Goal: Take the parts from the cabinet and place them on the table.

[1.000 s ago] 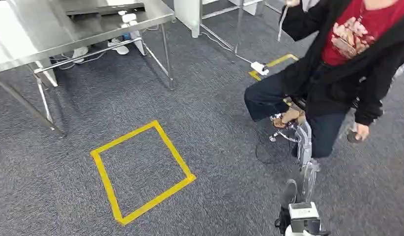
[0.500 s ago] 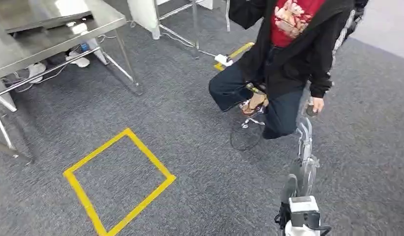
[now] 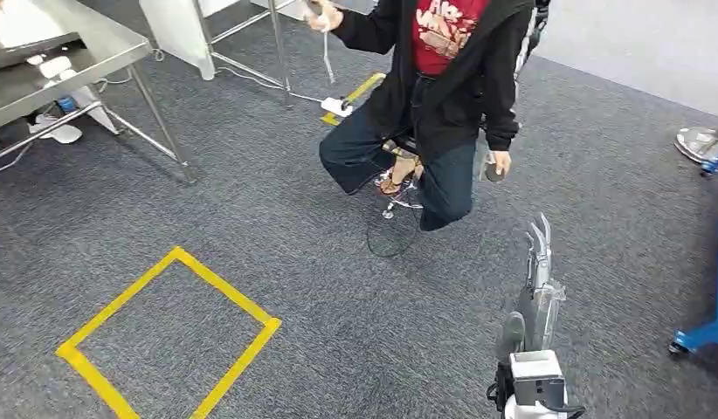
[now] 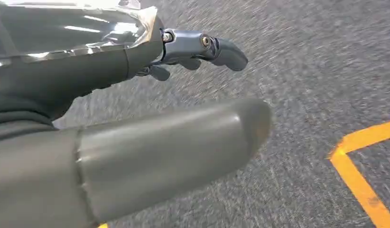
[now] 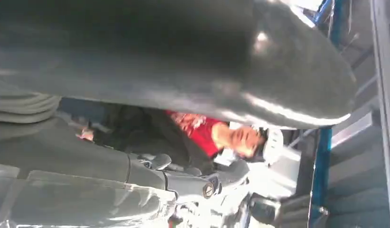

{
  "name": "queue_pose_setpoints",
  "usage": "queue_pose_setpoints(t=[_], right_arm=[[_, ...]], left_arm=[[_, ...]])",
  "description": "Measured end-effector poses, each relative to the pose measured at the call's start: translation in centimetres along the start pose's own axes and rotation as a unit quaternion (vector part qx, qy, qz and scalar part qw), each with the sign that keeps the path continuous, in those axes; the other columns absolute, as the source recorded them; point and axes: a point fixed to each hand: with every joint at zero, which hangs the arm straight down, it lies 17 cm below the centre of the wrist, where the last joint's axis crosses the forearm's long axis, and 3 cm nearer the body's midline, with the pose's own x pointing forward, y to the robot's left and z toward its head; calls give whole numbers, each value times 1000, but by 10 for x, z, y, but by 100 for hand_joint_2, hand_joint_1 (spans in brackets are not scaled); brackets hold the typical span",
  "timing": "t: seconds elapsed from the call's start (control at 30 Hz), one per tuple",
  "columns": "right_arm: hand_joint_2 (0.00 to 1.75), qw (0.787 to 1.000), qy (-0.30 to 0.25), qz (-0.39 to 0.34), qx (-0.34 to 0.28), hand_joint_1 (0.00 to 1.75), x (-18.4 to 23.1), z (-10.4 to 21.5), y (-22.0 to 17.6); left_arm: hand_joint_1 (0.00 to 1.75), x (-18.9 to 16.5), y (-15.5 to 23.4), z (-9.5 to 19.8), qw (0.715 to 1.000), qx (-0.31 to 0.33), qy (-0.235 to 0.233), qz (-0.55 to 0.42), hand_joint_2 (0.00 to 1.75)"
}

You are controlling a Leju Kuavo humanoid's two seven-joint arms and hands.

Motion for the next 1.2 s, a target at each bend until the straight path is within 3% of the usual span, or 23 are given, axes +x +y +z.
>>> queue_pose_setpoints(t=[0.1, 0.23, 0.37, 0.47, 0.53, 0.6, 0.7, 0.77, 0.9, 1.07, 1.13, 1.2], right_arm=[[0, 1000, 8, 8, -4, 0, -5, 1, -3], [0, 997, 68, 29, -30, 0, -42, 7, -20], [0, 984, 146, 88, -59, 0, -106, 36, -49], [0, 955, 243, 158, -61, 0, -179, 82, -68], [0, 924, 310, 218, -45, 0, -226, 123, -70], [0, 879, 399, 260, -12, 0, -264, 183, -73], [0, 786, 543, 290, 51, 0, -298, 282, -75], [0, 733, 607, 296, 80, 0, -301, 334, -75], [0, 683, 657, 297, 116, 0, -294, 390, -76], [0, 656, 682, 295, 135, 0, -292, 412, -77], [0, 623, 710, 291, 150, 0, -286, 435, -79], [0, 563, 761, 280, 158, 0, -271, 476, -85]], left_arm=[[0, -2, 1, 0, 1000, 0, 3, -1, 0], [0, -1, -1, 1, 1000, 0, 4, -1, 0], [0, 1, -1, 1, 1000, 3, 1, -2, 0], [0, 3, -1, 1, 1000, 5, -4, -3, 0], [0, -2, -1, 2, 1000, 5, -2, -3, 0], [0, -3, 0, 3, 1000, 6, -3, -3, 0], [0, -6, 1, 3, 1000, 6, -1, -2, 0], [0, -9, 1, 4, 1000, 5, 1, -3, 0], [0, -9, 0, 4, 1000, 4, 0, -5, 0], [0, -11, 2, 4, 1000, 5, 0, -6, 0], [0, -11, 0, 4, 1000, 3, 1, -7, 0], [0, -11, -3, 5, 1000, -7, 2, -13, 0]])
